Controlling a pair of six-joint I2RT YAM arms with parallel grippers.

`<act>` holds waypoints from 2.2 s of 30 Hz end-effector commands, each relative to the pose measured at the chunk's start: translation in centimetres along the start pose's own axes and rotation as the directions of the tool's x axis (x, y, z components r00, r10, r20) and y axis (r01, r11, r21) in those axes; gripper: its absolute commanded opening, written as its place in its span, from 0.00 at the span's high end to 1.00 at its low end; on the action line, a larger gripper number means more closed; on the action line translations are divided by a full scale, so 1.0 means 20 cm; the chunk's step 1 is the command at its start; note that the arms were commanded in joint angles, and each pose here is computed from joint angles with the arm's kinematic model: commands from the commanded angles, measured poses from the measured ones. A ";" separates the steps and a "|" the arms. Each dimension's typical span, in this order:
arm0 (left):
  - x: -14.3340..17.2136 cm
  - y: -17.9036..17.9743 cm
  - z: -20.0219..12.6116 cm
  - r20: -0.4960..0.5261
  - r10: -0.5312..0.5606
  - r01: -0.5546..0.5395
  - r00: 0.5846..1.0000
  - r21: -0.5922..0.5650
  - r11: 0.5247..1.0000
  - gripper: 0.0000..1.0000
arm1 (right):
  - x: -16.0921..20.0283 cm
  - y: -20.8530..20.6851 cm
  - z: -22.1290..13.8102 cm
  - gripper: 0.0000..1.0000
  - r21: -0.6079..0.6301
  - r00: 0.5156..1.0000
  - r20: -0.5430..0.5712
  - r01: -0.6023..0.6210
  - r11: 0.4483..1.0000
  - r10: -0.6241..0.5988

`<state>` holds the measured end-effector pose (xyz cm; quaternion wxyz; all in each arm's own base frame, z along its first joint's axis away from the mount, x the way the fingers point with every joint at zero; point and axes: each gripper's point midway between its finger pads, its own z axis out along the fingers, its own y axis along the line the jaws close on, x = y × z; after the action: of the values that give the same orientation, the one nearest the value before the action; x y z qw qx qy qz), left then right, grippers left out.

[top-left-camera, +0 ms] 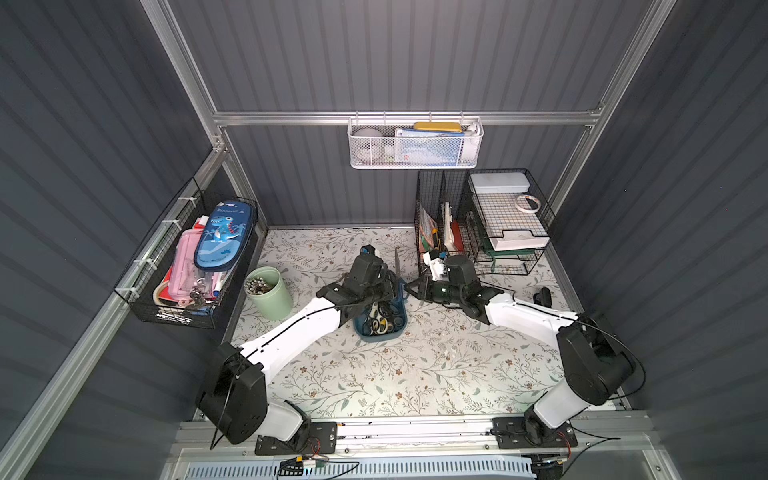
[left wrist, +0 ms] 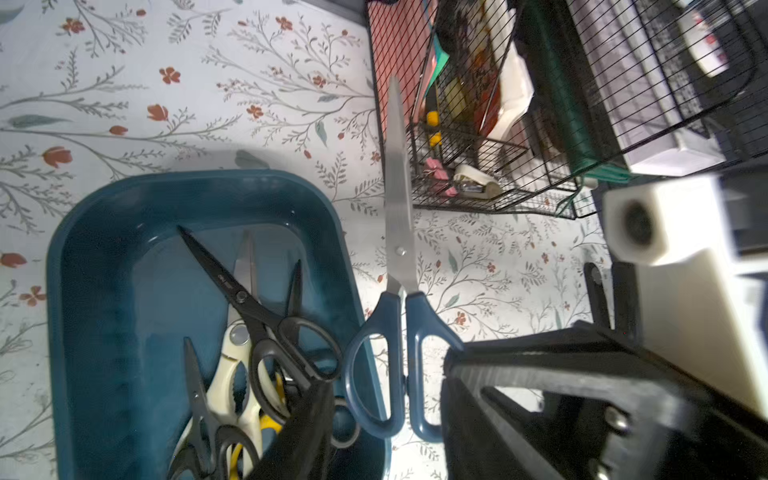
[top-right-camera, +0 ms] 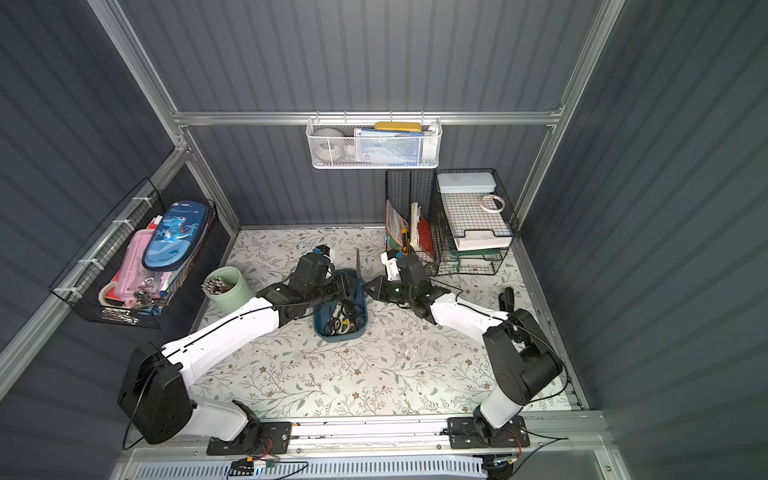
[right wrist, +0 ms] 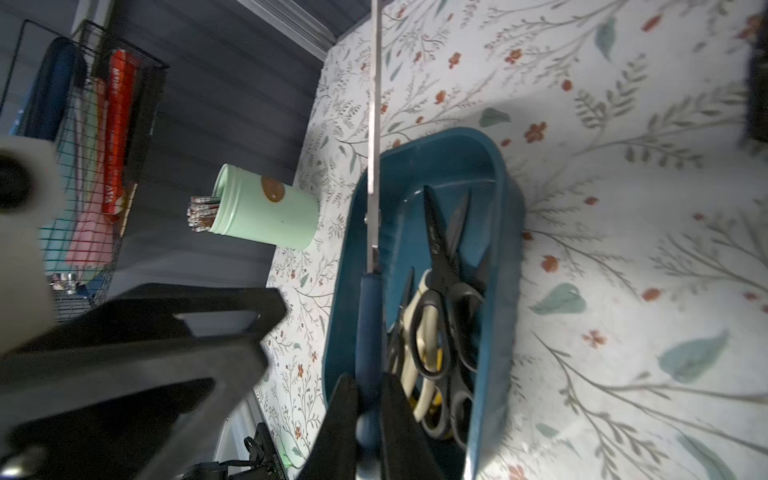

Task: Take the scissors out of the storage box
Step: Pick up the scissors from the storage box, then place the scissors at the center of the board, then pick up the scissors from the storage box.

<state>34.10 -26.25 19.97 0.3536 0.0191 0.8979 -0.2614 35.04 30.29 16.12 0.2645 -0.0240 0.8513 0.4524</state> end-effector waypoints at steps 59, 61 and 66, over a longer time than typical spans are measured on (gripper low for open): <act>0.43 0.46 0.35 -0.282 0.009 -0.087 0.959 -0.266 0.960 0.69 | 0.31 -0.53 -0.57 0.62 0.527 0.970 -0.194 -0.020 0.850 0.143; 0.45 0.47 0.36 -0.292 0.007 -0.090 0.956 -0.271 0.958 0.70 | 0.30 -0.52 -0.55 0.62 0.520 0.971 -0.198 -0.012 0.854 0.134; 0.54 0.50 0.39 -0.339 -0.027 -0.071 0.941 -0.274 0.959 0.72 | 0.29 -0.51 -0.52 0.61 0.513 0.970 -0.208 -0.003 0.858 0.128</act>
<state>34.04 -23.61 5.53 0.2243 0.0325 0.9656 -0.1276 27.84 16.98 9.86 0.1347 0.0255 0.9670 0.2146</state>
